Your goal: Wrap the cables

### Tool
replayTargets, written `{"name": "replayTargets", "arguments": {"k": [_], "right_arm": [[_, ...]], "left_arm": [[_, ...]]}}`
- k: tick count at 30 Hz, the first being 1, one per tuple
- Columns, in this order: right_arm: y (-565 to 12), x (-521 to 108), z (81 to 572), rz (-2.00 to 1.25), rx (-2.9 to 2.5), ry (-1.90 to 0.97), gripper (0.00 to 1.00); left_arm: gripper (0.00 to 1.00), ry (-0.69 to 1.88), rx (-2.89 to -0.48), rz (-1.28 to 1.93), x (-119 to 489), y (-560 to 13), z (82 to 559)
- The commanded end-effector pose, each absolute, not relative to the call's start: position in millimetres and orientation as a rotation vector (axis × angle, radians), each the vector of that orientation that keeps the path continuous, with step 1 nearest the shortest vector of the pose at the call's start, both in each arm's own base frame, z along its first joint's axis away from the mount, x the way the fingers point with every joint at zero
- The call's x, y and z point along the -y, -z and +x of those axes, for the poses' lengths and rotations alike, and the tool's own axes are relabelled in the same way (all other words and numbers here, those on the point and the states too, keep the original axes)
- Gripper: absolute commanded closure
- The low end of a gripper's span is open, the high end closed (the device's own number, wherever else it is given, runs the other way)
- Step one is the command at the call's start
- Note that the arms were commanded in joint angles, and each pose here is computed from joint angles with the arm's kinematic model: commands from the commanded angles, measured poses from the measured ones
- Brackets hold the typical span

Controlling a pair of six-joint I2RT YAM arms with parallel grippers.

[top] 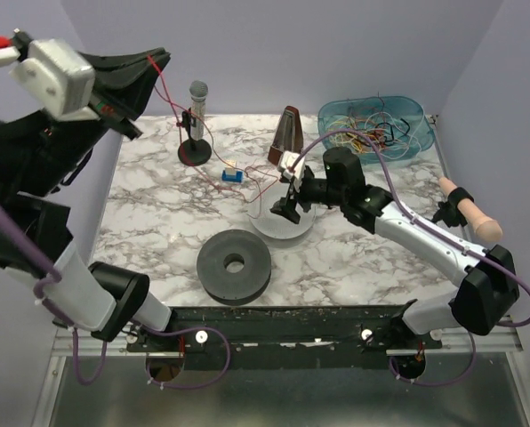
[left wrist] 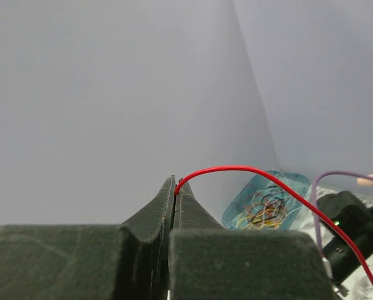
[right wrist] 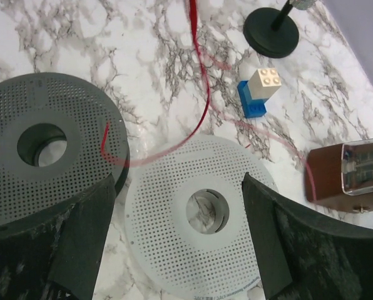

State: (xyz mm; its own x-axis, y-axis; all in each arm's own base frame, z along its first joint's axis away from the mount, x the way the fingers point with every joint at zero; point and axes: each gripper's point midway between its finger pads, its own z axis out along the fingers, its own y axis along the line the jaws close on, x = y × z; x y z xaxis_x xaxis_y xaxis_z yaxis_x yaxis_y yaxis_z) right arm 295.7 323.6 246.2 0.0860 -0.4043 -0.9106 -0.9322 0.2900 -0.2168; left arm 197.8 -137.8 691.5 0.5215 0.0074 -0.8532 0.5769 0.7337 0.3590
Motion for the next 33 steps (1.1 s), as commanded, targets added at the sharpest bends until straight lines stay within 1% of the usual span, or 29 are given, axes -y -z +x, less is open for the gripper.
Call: {"name": "replayTargets", "arguments": {"k": [1,5,9,10,13,17,23,29,31,33], "right_arm": [[-259.6,-329.7,282.6,-1.291,-1.288,-0.666,0.10],[-247.8,-331.6,281.8,-1.299,-1.234,-0.659,0.09],[-232.5,-325.0,313.7,-1.166,-1.328,-0.544,0.11],[-234.0,-320.9,319.6,-1.118,-1.322,-0.511,0.11],[-245.9,-314.2,313.9,-1.057,-1.227,-0.499,0.11],[-241.3,-312.6,313.7,-1.060,-1.184,-0.476,0.12],[-240.0,-301.0,343.1,-0.976,-1.228,-0.332,0.13],[-240.2,-297.8,365.5,-0.963,-1.260,-0.227,0.14],[-231.2,-297.9,358.6,-1.013,-1.272,-0.237,0.16],[-221.7,-302.0,337.4,-1.096,-1.249,-0.309,0.16]], "left_arm": [[1.00,0.510,-0.918,0.704,138.7,-699.7,134.2],[1.00,0.528,-0.923,0.732,138.6,-694.4,118.3],[1.00,0.556,-0.938,0.733,137.8,-690.2,106.3],[1.00,0.553,-0.937,0.735,137.1,-689.8,103.6],[1.00,0.563,-0.933,0.749,137.8,-688.2,96.2],[1.00,0.585,-0.939,0.765,140.8,-685.6,94.1],[1.00,0.587,-0.924,0.768,140.8,-688.3,90.3],[1.00,0.584,-0.918,0.774,140.8,-688.4,88.1],[1.00,0.584,-0.924,0.774,140.9,-687.0,89.0],[1.00,0.578,-0.925,0.778,140.9,-686.2,90.0]]}}
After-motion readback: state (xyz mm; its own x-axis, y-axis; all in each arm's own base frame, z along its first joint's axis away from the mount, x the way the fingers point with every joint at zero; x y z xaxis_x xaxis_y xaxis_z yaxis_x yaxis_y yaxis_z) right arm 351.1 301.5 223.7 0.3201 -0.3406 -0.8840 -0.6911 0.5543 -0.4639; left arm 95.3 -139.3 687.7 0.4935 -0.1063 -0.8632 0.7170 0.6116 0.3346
